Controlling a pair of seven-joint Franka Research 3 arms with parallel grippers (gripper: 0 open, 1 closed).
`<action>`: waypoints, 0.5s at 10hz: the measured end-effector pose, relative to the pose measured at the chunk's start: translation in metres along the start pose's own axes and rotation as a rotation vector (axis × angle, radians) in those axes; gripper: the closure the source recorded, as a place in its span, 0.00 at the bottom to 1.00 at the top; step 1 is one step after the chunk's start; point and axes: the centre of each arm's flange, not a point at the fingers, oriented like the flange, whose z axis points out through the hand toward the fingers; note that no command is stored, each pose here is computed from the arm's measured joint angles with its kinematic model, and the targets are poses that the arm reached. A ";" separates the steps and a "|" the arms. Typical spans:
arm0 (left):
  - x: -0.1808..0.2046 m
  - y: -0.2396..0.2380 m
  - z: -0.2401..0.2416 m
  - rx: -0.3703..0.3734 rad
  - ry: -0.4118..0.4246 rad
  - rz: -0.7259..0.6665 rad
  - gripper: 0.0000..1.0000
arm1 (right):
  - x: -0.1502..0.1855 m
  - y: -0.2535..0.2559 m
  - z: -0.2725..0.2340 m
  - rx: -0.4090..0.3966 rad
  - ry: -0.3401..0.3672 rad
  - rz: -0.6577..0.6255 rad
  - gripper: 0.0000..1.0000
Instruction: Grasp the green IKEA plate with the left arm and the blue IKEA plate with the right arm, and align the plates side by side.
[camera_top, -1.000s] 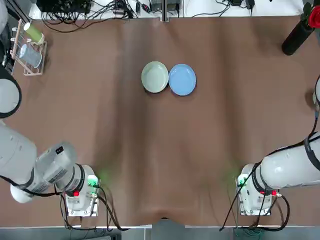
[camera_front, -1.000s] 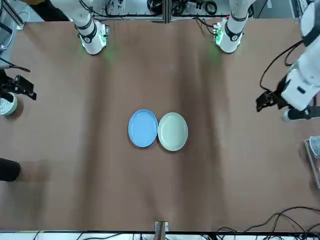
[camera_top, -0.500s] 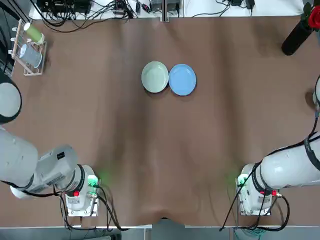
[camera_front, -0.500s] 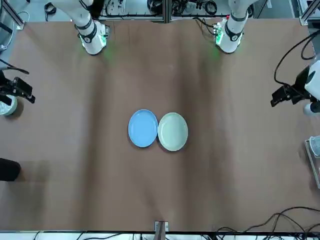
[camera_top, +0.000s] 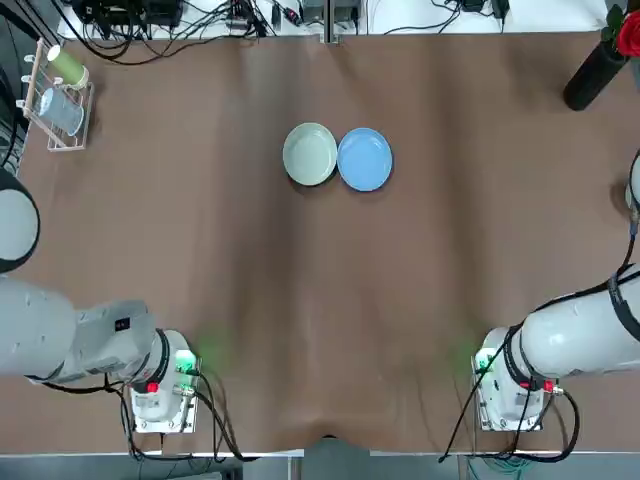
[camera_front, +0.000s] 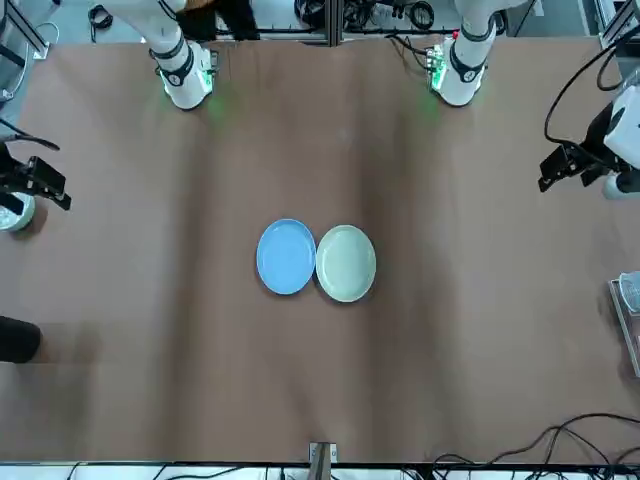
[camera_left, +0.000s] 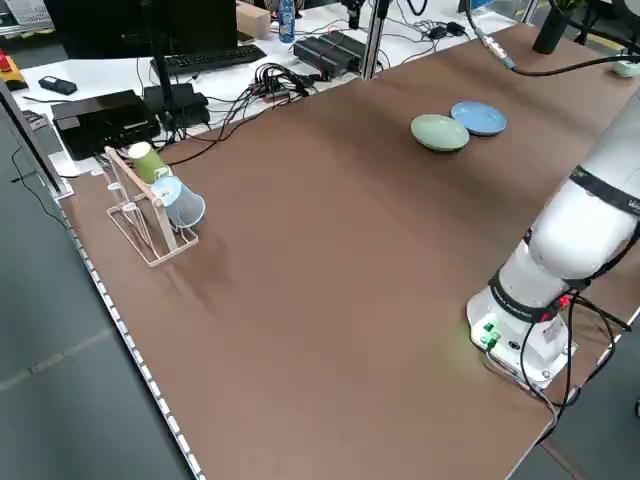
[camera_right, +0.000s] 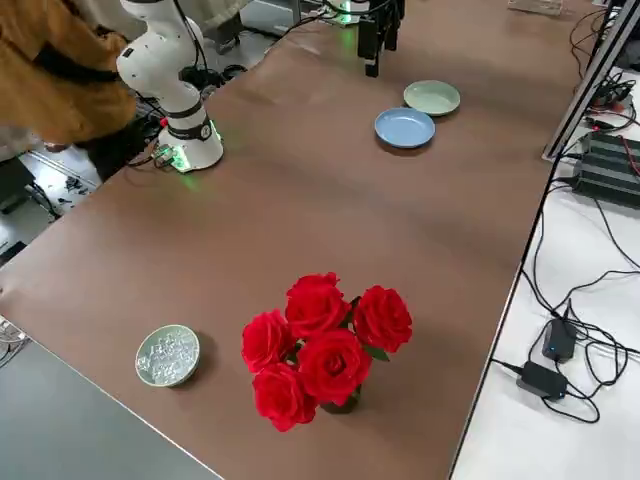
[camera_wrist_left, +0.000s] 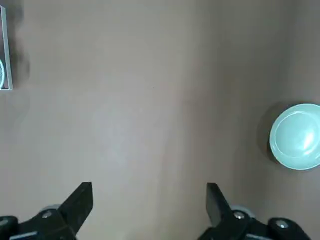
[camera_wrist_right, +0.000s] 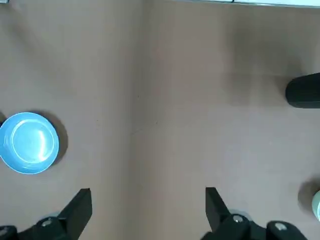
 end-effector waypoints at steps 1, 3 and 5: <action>0.004 -0.003 -0.003 -0.002 -0.007 -0.002 0.00 | 0.000 0.001 0.000 0.000 0.000 0.001 0.00; 0.016 0.000 -0.007 -0.011 -0.016 0.019 0.00 | 0.000 0.002 0.000 -0.001 0.001 0.003 0.00; 0.019 0.008 -0.006 -0.009 -0.023 0.033 0.00 | 0.000 0.005 0.000 -0.002 0.001 0.009 0.00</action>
